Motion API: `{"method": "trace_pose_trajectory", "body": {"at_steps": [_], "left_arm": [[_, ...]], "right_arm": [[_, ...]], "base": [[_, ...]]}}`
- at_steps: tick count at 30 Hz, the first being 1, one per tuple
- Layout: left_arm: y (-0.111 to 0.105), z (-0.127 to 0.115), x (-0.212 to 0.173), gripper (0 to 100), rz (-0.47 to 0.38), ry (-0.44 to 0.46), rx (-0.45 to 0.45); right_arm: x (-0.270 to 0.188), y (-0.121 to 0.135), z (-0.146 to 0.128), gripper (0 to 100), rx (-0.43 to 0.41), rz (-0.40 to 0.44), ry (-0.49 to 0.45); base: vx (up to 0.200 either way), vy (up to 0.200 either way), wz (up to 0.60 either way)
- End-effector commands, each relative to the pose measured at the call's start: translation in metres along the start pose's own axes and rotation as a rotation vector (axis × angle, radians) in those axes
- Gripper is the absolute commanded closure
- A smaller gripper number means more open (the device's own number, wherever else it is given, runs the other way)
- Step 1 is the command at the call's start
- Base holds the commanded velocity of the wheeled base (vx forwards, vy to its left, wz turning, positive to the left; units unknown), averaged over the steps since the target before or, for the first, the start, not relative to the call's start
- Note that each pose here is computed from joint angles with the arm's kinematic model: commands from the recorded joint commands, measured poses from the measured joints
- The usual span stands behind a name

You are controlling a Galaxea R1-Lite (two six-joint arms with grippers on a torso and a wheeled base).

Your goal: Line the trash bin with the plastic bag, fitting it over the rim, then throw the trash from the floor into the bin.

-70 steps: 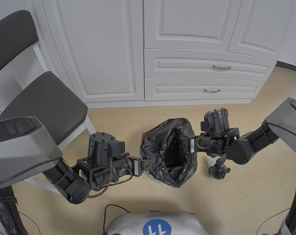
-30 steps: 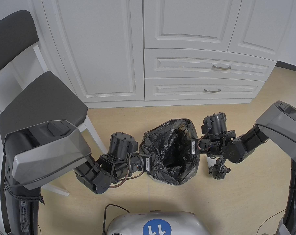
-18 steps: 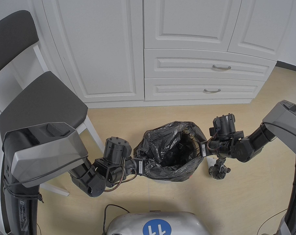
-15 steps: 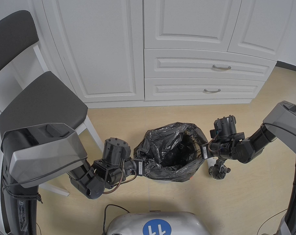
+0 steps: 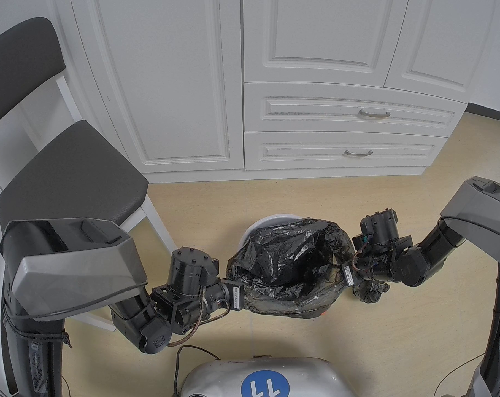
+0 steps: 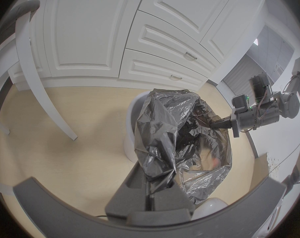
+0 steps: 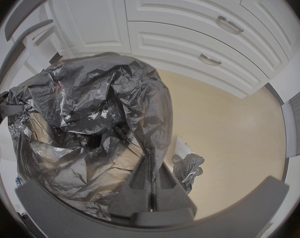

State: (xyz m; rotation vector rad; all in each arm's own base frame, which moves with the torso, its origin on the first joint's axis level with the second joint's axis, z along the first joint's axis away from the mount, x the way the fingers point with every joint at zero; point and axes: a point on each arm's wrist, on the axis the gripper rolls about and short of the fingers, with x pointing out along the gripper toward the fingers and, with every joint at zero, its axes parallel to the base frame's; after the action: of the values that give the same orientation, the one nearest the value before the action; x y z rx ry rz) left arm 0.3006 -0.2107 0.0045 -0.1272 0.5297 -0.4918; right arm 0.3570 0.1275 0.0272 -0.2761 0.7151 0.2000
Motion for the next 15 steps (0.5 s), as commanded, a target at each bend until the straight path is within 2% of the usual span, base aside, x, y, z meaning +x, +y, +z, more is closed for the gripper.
{"method": "trace_pose_trajectory", "body": {"at_steps": [1, 7, 10, 11, 15], "left_arm": [[0.002, -0.024, 0.0, 100, -0.009, 0.041, 0.011], [0.005, -0.033, 0.004, 100, -0.002, 0.05, 0.011], [0.007, -0.031, 0.009, 100, 0.0, 0.035, 0.009], [0.006, -0.029, 0.01, 100, -0.002, 0.029, 0.01], [0.004, -0.025, 0.008, 100, -0.014, 0.0, 0.042]], "right_arm": [[0.011, 0.009, -0.014, 100, -0.034, 0.014, 0.049], [0.01, 0.012, -0.013, 100, -0.043, 0.018, 0.043], [0.011, 0.01, -0.013, 100, -0.045, -0.019, 0.04], [0.011, 0.009, -0.013, 0, -0.043, -0.024, 0.039], [0.0, 0.004, -0.009, 0, -0.053, -0.03, 0.02]], "base": [[0.0, 0.0, 0.0], [0.0, 0.0, 0.0], [0.0, 0.0, 0.0], [0.0, 0.0, 0.0], [0.0, 0.0, 0.0]]}}
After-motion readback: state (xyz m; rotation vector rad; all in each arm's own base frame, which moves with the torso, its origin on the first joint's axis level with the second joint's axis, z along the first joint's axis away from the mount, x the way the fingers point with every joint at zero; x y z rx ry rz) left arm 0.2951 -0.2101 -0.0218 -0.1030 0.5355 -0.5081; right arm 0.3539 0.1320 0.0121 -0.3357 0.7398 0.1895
